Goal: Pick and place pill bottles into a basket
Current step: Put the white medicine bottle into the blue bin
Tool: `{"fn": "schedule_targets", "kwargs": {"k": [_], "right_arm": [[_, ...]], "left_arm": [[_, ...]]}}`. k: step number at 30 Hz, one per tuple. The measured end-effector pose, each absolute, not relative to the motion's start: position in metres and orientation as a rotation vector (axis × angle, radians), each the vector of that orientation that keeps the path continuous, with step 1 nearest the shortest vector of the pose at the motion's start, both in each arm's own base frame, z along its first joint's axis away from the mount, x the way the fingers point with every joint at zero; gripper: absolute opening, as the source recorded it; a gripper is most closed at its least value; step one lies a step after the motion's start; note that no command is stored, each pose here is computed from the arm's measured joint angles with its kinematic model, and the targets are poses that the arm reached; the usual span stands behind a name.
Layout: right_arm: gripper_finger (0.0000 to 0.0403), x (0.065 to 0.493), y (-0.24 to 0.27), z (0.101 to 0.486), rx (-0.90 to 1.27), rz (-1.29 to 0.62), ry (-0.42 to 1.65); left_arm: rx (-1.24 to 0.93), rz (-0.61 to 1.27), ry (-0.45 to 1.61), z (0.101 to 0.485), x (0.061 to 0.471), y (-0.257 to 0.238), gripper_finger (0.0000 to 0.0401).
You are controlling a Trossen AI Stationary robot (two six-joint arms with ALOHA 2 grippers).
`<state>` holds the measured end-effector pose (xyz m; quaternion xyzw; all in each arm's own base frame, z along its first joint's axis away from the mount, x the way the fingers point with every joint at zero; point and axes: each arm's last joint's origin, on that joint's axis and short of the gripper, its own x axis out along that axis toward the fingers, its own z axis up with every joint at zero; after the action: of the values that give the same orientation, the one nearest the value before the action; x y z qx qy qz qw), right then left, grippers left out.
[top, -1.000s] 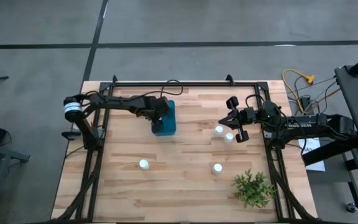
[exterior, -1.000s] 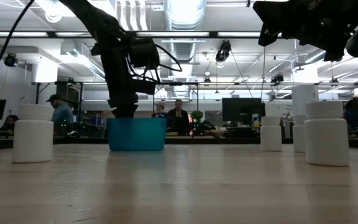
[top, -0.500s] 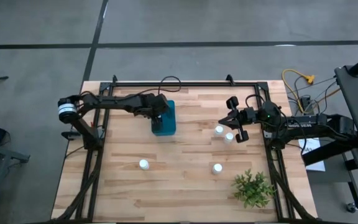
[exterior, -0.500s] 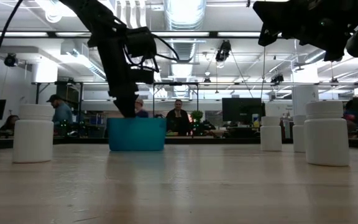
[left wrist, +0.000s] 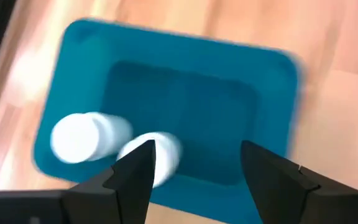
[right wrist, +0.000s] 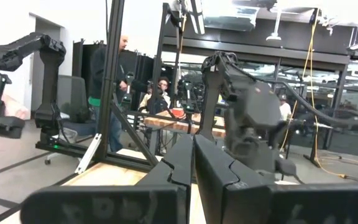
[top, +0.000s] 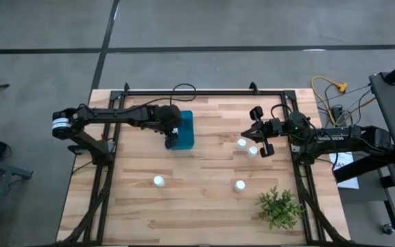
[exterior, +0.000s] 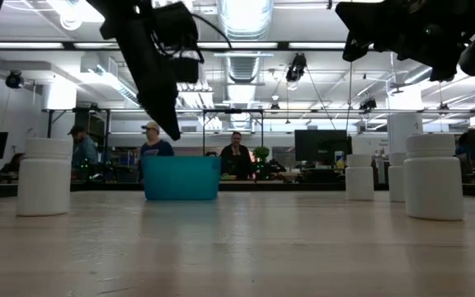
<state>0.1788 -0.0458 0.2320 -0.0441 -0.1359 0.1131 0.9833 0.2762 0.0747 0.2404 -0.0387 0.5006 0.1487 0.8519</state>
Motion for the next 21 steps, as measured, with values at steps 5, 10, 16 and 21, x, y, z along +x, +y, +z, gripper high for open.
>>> {"fn": "schedule_targets", "kwargs": {"k": [5,10,16,21], "right_arm": [[0.0009,0.179,-0.046,0.232,-0.086,0.227,-0.269],[0.0008,0.179,-0.046,0.231,-0.09,0.226,-0.267],[0.0009,0.179,-0.046,0.231,-0.087,0.227,-0.263],[0.0009,0.179,-0.046,0.231,-0.087,0.226,-0.263]], "left_arm": [[-0.037,0.222,1.035,0.25,0.274,0.047,0.0217],[-0.005,0.137,1.022,0.259,0.27,0.017,0.0217],[0.049,0.022,1.016,0.26,0.269,-0.019,0.0217],[0.023,-0.006,1.05,0.257,0.265,-0.039,0.0217]]}}
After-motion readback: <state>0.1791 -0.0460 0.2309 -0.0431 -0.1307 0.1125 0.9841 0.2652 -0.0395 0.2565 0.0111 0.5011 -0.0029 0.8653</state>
